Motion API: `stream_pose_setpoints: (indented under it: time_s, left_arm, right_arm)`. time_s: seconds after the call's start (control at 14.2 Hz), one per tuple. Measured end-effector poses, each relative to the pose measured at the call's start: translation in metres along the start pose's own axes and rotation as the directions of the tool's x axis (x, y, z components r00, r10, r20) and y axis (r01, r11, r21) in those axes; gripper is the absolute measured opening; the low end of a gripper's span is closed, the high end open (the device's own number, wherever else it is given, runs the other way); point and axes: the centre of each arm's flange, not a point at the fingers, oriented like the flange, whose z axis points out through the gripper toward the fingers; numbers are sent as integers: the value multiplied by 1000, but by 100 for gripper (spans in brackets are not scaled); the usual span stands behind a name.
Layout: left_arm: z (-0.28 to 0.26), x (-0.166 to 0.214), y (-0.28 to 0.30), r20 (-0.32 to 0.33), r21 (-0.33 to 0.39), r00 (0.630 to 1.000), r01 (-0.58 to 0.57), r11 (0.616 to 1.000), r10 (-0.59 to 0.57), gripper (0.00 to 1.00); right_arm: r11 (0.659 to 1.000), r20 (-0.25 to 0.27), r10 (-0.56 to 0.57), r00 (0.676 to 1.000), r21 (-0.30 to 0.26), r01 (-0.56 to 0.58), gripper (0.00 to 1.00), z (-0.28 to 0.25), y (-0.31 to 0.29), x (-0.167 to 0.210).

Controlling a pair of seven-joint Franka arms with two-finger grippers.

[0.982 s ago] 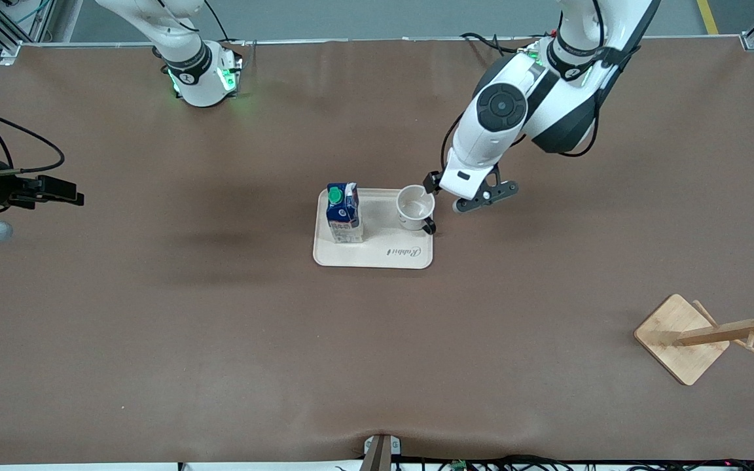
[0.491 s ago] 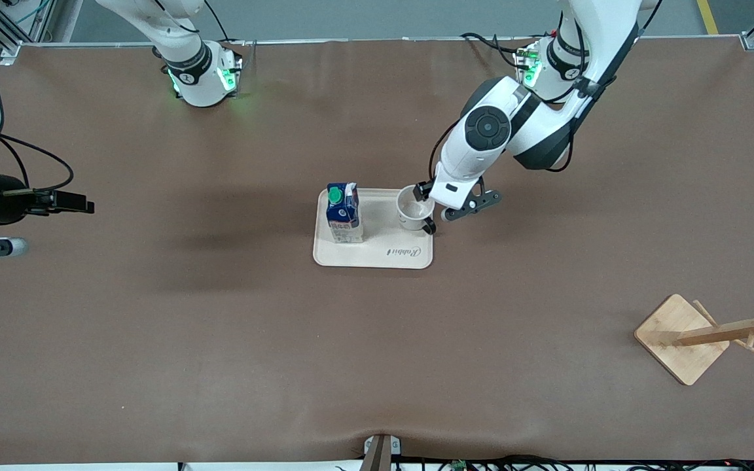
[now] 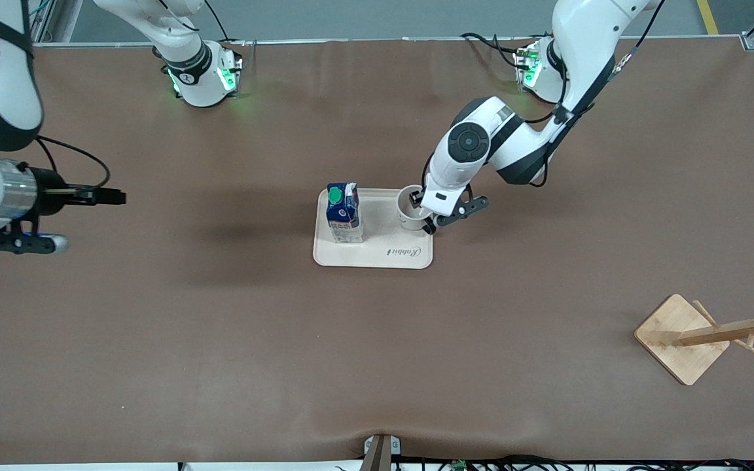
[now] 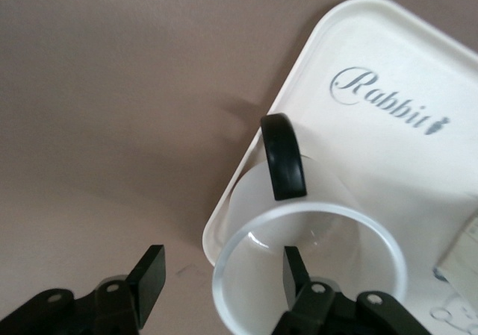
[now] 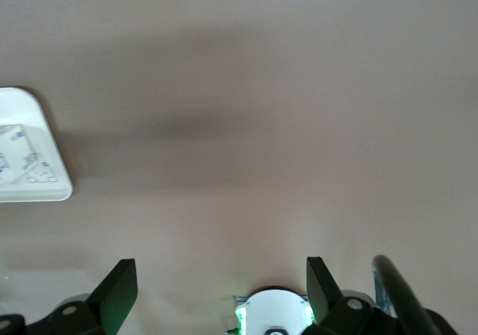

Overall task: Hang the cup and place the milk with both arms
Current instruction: 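Lower the left gripper and grasp the white mug rim, then lift the mug with the left gripper while the right gripper reaches the carton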

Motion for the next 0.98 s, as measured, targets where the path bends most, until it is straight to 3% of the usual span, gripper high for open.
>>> stream_pose_setpoints:
  time_s: [0.14,0.21,0.42,0.56,0.84,0.98]
  left_arm:
    - [15,-1,0,3,12,1000,17,1000,-17,67]
    - [18,-1,0,7,14,1000,21,1000,-21,60]
    - [18,-1,1,8,11,1000,22,1000,-22,29]
    - [16,1,3,6,5,1000,23,1000,-23,8]
    - [-5,13,7,-11,1,999,39,999,-39,5]
    - [-30,24,11,-21,30,998,53,998,-52,5]
  right_arm:
    - [1000,-11,-4,1000,5,4,100,-4,-36,-5]
    - [1000,-27,-9,1000,3,9,100,-10,-50,-9]
    - [1000,-77,-19,997,9,19,100,-32,-66,-16]
    - [998,-85,-15,996,62,21,100,-39,-66,-17]
    - [993,-137,-42,990,100,56,100,-42,-87,-13]
    - [992,-134,-65,989,99,79,100,-34,-103,-12]
